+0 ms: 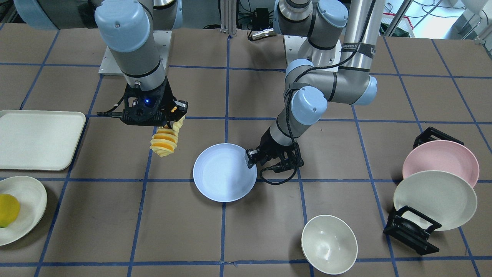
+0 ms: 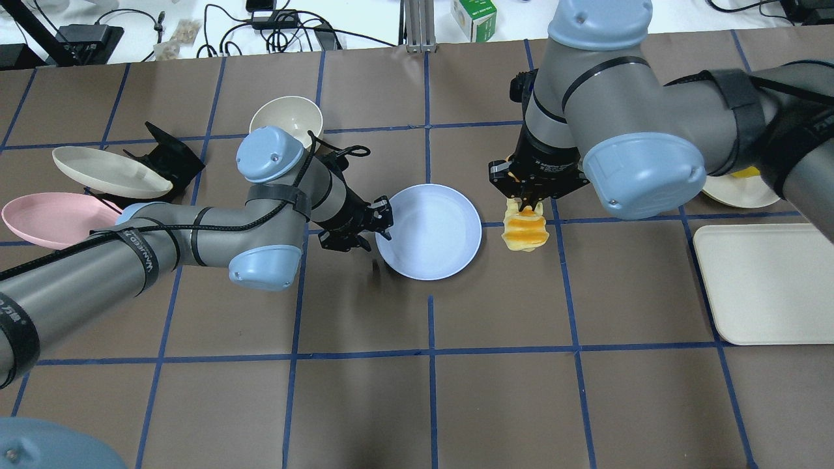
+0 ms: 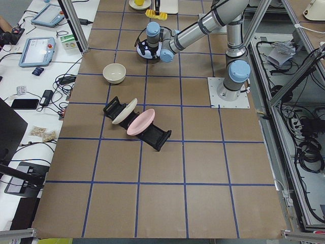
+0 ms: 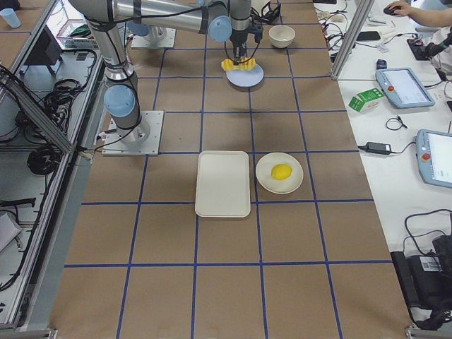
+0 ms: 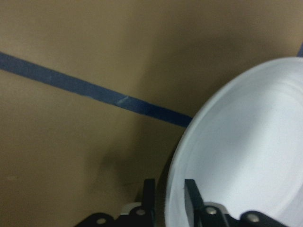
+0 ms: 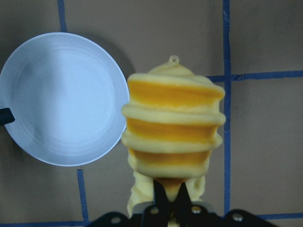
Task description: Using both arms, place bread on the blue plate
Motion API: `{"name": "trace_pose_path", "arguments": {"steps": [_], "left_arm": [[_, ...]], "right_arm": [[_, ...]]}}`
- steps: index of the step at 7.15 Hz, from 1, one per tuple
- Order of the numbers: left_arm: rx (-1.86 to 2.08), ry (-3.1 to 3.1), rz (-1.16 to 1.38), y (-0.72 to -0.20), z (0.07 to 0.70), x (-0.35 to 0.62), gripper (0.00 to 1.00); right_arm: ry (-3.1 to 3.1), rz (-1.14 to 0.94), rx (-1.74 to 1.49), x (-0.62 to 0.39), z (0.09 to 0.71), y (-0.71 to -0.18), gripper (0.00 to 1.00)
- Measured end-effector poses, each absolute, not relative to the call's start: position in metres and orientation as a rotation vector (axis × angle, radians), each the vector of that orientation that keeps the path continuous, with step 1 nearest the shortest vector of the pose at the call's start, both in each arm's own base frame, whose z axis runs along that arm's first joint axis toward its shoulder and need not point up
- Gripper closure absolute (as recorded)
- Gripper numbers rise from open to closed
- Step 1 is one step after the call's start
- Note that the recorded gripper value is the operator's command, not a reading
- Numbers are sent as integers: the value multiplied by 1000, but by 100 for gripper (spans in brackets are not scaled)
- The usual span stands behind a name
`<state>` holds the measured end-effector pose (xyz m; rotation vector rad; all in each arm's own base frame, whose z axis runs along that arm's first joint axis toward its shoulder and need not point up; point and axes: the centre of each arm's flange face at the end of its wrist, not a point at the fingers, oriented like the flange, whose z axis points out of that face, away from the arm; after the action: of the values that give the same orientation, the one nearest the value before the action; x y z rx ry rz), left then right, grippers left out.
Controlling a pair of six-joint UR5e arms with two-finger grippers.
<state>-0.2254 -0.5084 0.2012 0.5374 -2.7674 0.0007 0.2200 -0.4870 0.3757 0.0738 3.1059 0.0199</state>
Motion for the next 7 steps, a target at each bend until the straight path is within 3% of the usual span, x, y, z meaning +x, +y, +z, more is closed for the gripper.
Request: {"name": "trace_pose_path", "arguments": {"steps": [3, 7], "left_arm": [[542, -2730, 147, -534, 285, -214, 0], [596, -2865, -24, -528, 463, -204, 0]], "right_arm": [[3084, 21, 67, 237, 358, -513, 100], [3058, 16, 112, 334, 294, -529, 100]]}}
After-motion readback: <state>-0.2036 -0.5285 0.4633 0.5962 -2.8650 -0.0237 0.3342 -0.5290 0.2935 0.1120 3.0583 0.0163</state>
